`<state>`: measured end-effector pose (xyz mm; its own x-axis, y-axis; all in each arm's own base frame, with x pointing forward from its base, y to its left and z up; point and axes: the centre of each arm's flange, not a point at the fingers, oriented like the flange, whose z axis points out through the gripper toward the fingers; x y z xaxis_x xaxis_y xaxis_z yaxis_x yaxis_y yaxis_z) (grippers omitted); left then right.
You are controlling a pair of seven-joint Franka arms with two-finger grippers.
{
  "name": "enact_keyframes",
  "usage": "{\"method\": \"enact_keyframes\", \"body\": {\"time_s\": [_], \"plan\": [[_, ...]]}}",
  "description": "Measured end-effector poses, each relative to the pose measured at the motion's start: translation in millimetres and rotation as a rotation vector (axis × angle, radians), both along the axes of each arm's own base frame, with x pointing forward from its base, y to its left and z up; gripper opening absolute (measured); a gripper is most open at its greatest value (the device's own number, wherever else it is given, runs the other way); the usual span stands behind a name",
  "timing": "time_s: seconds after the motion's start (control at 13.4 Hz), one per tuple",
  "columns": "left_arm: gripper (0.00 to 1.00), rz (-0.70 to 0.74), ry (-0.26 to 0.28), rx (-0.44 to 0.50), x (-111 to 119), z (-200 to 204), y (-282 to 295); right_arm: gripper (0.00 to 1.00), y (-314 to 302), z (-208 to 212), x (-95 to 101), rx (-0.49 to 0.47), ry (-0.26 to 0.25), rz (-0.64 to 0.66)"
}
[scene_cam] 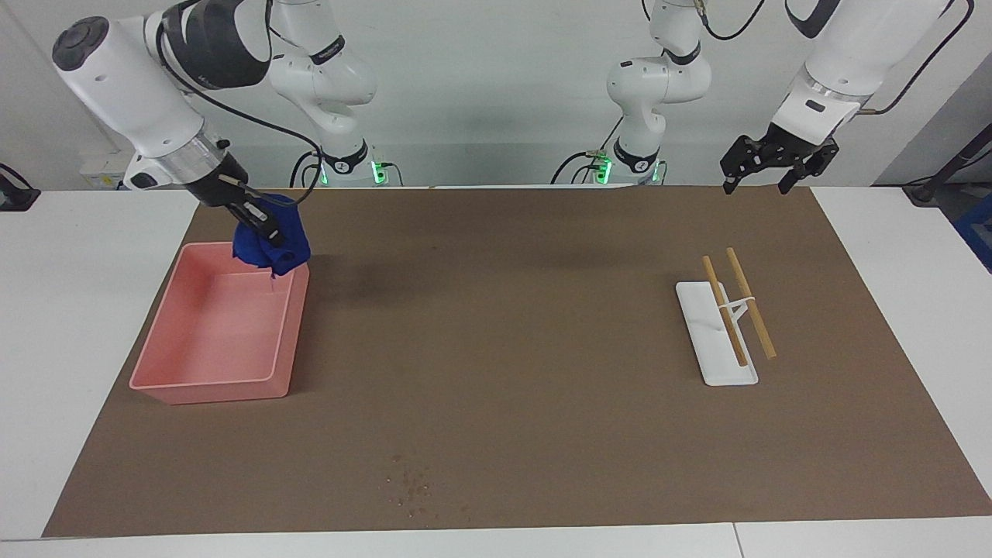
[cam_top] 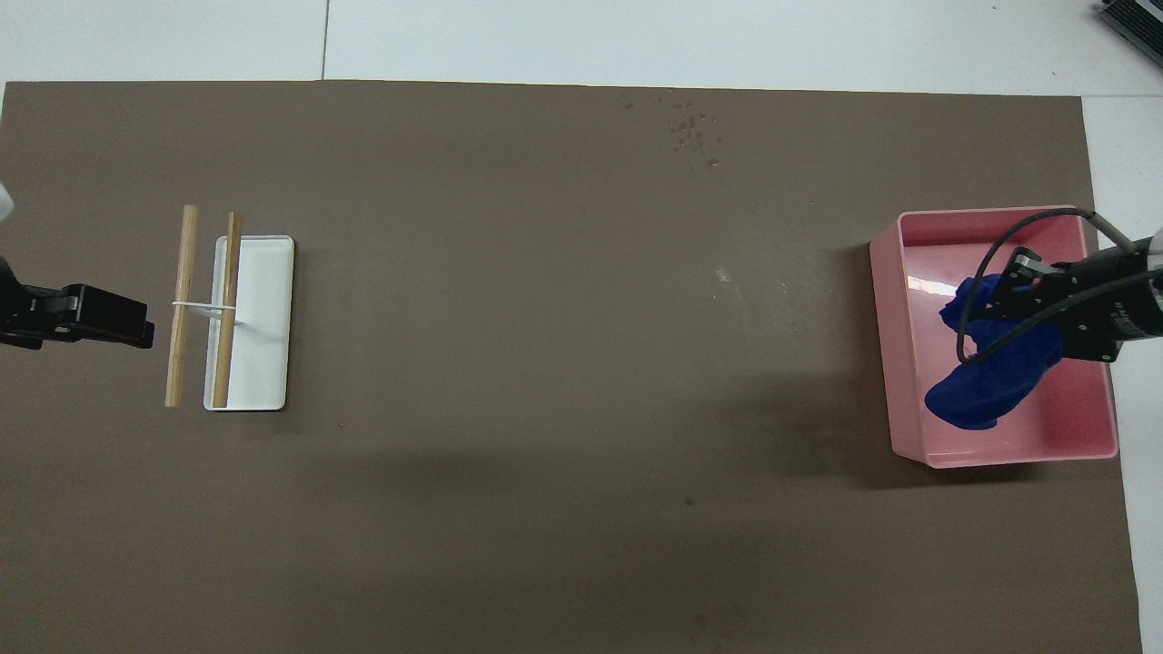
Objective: Wipe water with towel using both arms
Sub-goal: 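Lower the blue cloth into the pink bin and open the right gripper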
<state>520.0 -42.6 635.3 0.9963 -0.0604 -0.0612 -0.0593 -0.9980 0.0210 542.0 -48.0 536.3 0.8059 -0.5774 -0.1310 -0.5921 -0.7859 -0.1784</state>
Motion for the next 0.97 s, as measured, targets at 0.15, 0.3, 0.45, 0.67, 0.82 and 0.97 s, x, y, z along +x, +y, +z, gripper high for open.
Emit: {"method": "enact_keyframes", "body": {"time_s": [0.15,0.3,0.45,0.67,0.82,0.97], "plan": [[1.0,0.0,0.0,0.0,0.0,0.0,0.0,0.12,-29.5,-19.1,-5.3,-0.002,-0.011,0.039],[1.0,0.0,0.0,0.0,0.0,0.0,0.0,0.12,-48.1,-38.3,-11.2,-0.004,-0.014,0.046],[1.0,0.0,0.0,0.0,0.0,0.0,0.0,0.12,-53.5,-59.2,-16.2,-0.004,-0.005,0.047],[1.0,0.0,0.0,0.0,-0.1,0.0,0.0,0.12,-80.6,-102.1,-27.3,-0.003,0.003,0.052],[1.0,0.0,0.001,0.0,-0.1,0.0,0.0,0.12,-91.2,-131.3,-36.9,0.014,0.051,0.032],[1.0,0.0,0.001,0.0,-0.1,0.0,0.0,0.12,-90.8,-151.2,-42.3,0.016,0.067,0.025]]}}
